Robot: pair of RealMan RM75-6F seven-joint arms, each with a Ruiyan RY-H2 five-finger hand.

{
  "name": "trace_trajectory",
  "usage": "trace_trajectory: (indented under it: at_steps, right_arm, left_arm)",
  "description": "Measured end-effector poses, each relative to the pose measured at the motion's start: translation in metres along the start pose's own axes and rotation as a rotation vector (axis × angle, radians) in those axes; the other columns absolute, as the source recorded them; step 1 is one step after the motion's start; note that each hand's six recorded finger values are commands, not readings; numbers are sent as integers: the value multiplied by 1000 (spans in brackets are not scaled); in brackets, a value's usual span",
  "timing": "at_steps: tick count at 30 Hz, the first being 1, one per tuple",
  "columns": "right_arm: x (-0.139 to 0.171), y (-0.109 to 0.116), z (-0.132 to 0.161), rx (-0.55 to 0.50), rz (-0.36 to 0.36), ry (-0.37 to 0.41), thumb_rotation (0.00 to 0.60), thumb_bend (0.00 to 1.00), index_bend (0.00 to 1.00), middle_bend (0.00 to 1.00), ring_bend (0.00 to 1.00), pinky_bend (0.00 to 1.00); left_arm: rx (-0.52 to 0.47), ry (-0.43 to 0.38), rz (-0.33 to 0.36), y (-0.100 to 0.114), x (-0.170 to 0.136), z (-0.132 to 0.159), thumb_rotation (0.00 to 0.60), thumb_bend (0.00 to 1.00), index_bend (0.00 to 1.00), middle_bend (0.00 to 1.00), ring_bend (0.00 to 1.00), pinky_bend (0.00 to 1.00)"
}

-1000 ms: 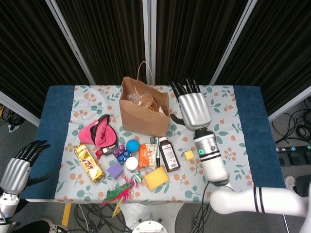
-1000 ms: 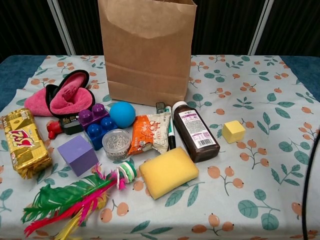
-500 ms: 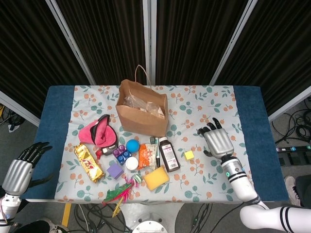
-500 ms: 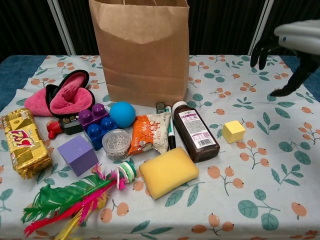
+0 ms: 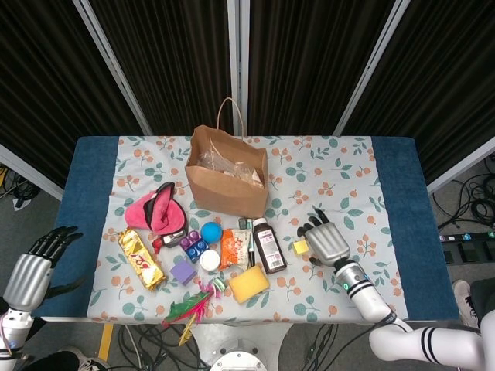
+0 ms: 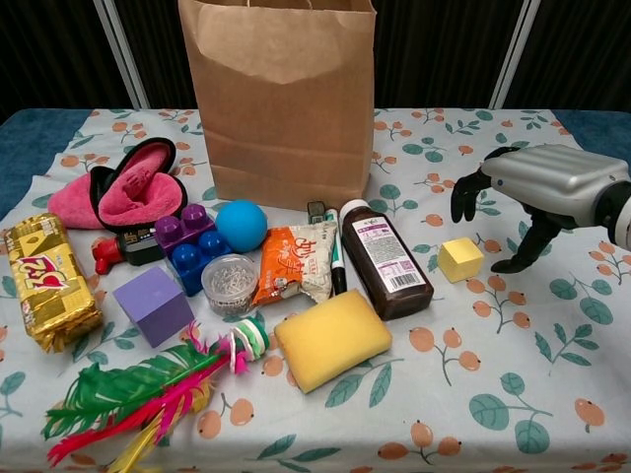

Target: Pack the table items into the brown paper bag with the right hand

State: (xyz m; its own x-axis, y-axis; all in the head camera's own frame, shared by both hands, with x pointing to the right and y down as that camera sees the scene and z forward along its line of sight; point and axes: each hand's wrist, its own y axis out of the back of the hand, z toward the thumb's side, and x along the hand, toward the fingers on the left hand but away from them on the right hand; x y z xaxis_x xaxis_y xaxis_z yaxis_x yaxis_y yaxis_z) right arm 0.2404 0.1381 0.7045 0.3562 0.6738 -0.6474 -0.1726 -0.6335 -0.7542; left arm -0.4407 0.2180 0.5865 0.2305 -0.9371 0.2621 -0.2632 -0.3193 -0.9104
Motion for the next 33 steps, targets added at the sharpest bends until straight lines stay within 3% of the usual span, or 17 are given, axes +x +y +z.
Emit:
trace_trajectory:
  at_steps: [7, 14, 17, 23, 29, 33]
  right_arm:
    - [-11, -6, 3, 13, -14, -13, 600, 61, 377, 349, 172, 0]
    - [-19, -20, 9, 1, 20, -14, 600, 72, 416, 352, 183, 0]
    - [-21, -22, 11, -3, 25, -16, 600, 105, 470, 365, 230, 0]
    - [-21, -15, 11, -2, -5, -24, 600, 183, 635, 488, 346, 8]
    - [-18, 15, 14, -41, -93, -17, 600, 194, 645, 493, 356, 15]
    - [-13, 74, 23, -104, -245, 6, 600, 196, 645, 493, 356, 14]
  left_arm:
    - [5, 5, -1, 1, -2, -3, 600, 114, 263, 266, 170, 246]
    - [5, 11, -4, 2, -3, -5, 600, 113, 263, 266, 170, 246]
    - [4, 13, -4, 2, -3, -5, 600, 113, 263, 266, 170, 246]
    - [2, 13, -4, 2, -3, -5, 600, 114, 263, 266, 170, 246]
    - [-3, 12, -3, 2, -2, -5, 600, 114, 263, 266, 170, 246]
    - [-7, 5, -5, 2, -1, -3, 600, 114, 263, 266, 170, 246]
